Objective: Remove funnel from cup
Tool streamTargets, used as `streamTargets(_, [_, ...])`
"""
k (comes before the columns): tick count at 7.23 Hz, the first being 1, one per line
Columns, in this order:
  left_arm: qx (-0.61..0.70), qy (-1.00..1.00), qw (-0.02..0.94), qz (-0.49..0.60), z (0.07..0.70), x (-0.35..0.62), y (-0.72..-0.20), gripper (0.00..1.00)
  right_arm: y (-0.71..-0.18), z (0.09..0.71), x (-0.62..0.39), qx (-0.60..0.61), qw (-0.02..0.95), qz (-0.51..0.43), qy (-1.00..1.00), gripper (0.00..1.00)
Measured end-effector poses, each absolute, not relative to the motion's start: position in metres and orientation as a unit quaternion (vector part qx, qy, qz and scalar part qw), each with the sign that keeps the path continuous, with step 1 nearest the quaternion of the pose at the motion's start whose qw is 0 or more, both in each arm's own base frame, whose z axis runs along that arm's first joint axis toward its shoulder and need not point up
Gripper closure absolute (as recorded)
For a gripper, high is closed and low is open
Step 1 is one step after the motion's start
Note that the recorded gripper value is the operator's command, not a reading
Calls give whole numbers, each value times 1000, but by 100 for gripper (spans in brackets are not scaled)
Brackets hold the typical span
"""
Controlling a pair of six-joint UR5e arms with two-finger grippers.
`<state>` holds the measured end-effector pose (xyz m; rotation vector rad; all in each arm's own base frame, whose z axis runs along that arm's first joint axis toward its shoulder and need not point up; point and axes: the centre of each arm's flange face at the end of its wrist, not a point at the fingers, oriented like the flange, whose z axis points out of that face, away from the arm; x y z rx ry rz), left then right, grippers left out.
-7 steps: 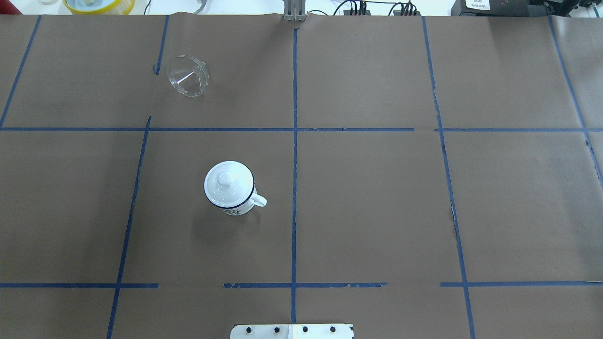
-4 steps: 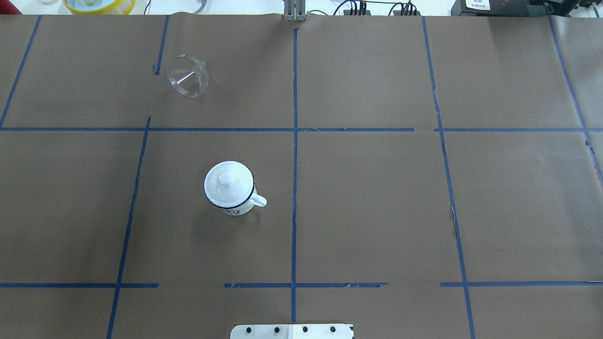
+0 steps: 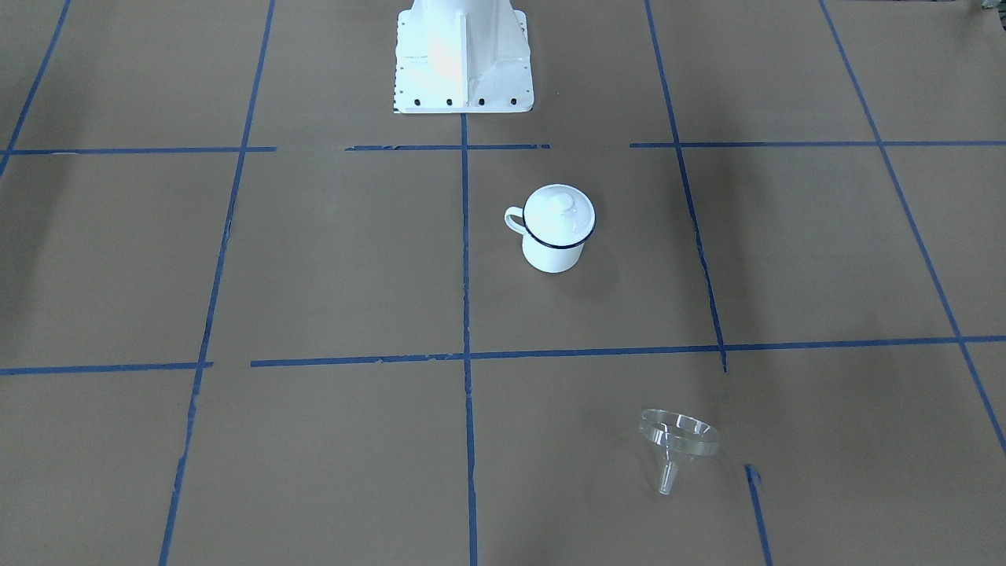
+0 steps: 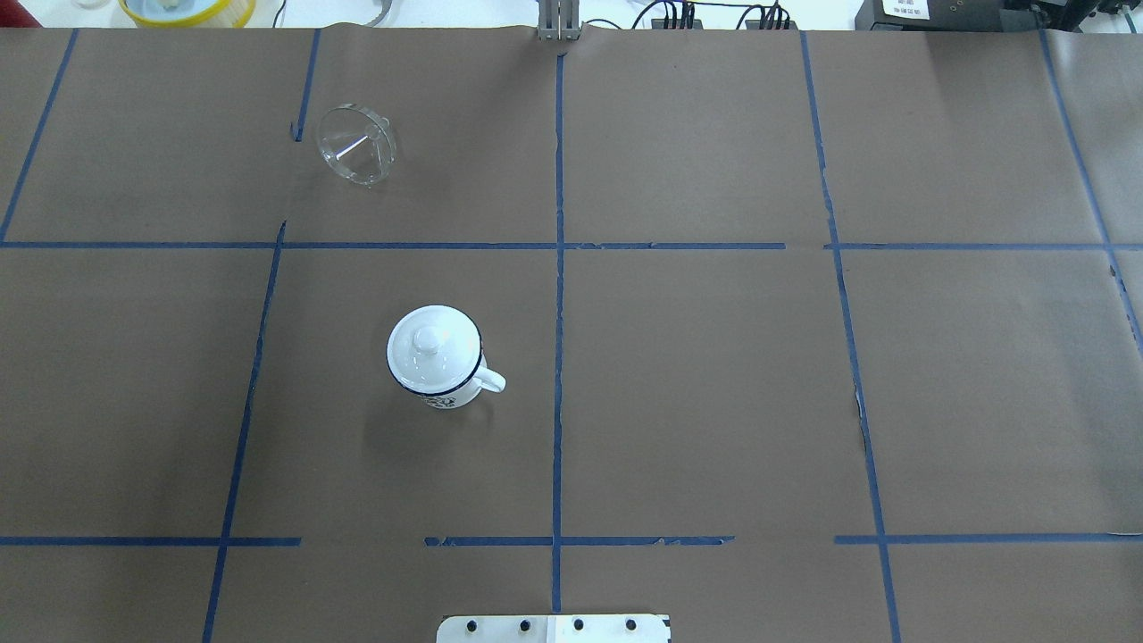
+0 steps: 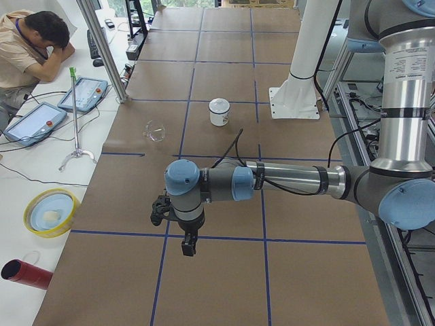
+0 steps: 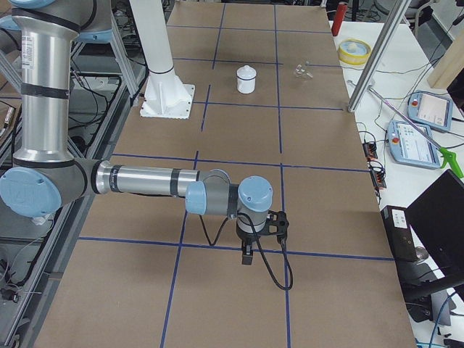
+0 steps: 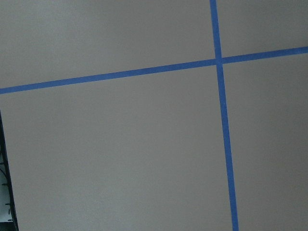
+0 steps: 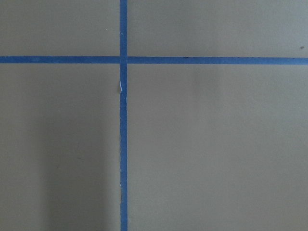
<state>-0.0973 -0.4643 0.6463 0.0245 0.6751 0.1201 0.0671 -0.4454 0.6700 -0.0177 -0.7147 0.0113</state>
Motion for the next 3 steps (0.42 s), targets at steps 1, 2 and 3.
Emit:
streamTargets(1, [13, 331, 942, 59, 645, -97, -464, 0, -445, 670, 67, -9, 937, 6, -350, 0])
streamTargets(2, [14, 330, 942, 60, 644, -97, -464, 0, -445, 670, 67, -9, 937, 6, -350, 0])
streamTargets(3, [16, 331, 942, 60, 643, -97, -465, 0, -445, 670, 67, -9, 937, 6, -350, 0])
